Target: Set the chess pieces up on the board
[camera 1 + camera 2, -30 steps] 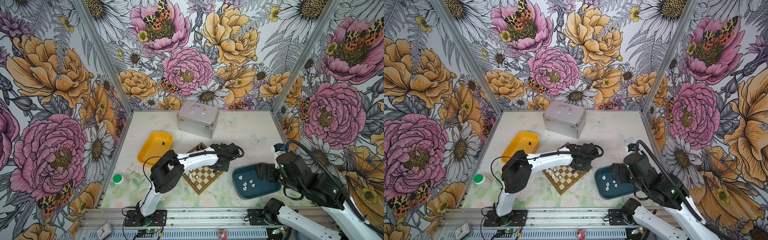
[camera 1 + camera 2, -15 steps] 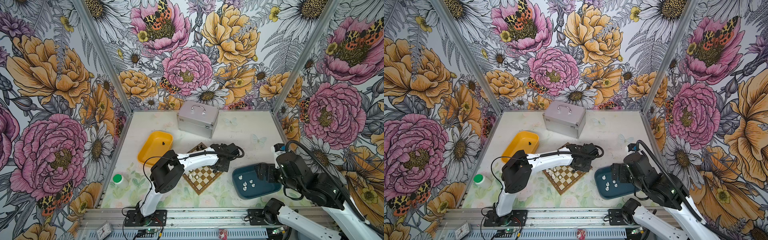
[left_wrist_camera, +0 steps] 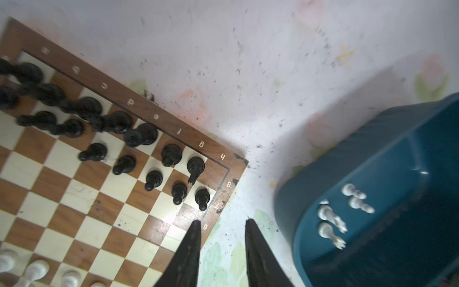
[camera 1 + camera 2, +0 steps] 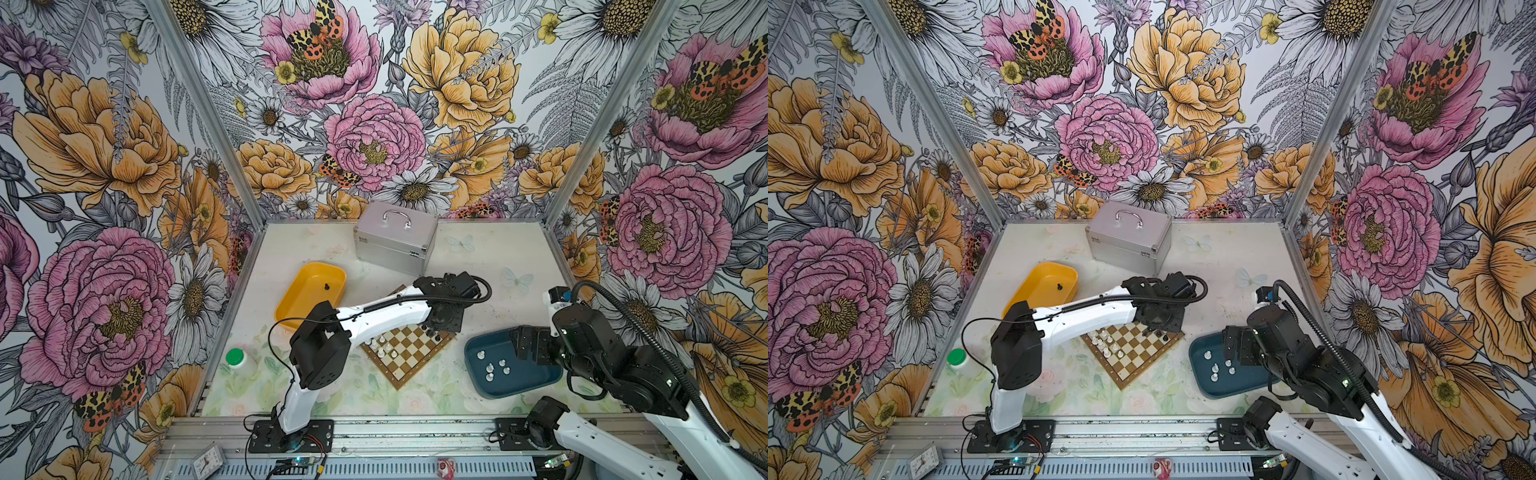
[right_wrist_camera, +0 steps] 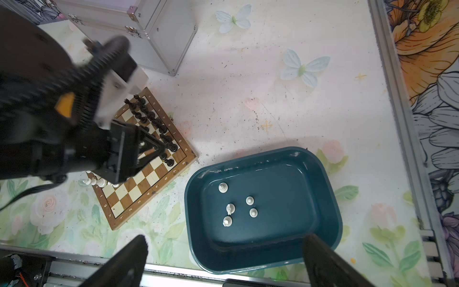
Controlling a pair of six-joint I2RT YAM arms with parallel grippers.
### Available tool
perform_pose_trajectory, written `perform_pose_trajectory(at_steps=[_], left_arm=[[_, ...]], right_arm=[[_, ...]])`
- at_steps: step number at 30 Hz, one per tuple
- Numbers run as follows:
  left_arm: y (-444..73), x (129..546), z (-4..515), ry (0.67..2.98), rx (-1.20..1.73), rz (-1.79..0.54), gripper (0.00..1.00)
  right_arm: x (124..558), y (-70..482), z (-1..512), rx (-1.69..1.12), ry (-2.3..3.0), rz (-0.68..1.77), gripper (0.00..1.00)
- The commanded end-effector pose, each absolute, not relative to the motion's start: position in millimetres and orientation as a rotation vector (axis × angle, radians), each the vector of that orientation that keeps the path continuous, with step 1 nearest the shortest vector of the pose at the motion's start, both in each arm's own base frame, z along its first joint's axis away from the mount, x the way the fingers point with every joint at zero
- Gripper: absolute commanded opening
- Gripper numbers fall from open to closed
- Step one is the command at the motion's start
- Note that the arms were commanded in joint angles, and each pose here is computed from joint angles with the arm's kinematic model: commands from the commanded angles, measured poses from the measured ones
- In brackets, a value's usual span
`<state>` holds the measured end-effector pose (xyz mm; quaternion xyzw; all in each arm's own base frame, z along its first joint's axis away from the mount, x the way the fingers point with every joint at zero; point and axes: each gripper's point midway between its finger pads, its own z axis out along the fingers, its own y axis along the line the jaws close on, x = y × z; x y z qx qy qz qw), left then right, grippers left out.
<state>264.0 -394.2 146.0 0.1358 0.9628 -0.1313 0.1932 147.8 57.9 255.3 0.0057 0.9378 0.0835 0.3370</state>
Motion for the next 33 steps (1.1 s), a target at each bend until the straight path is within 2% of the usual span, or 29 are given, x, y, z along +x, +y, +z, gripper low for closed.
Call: perform_pose_trajectory(at_steps=[1,7,11,21,33], left_arm=[[-345,297,198,2.597,0.267,-0.334,0.34],[-247,337,192,2.622,0.061,-0.202,0.36],[-209,356,176,2.664,-0.022,-0.152,0.36],[-221,369,117,2.800,0.046,-0.149,0.36],[-242,375,97,2.832,0.104,-0.192,0.37]], right_arm=[[159,66,258,-0.008,2.424,0.212,1.00],[187,87,267,-0.051,2.403,0.198,0.99],[208,108,265,-0.105,2.423,0.189,1.00],[237,146,254,-0.127,2.449,0.276,0.99],[247,148,246,-0.107,2.474,0.261,1.00]])
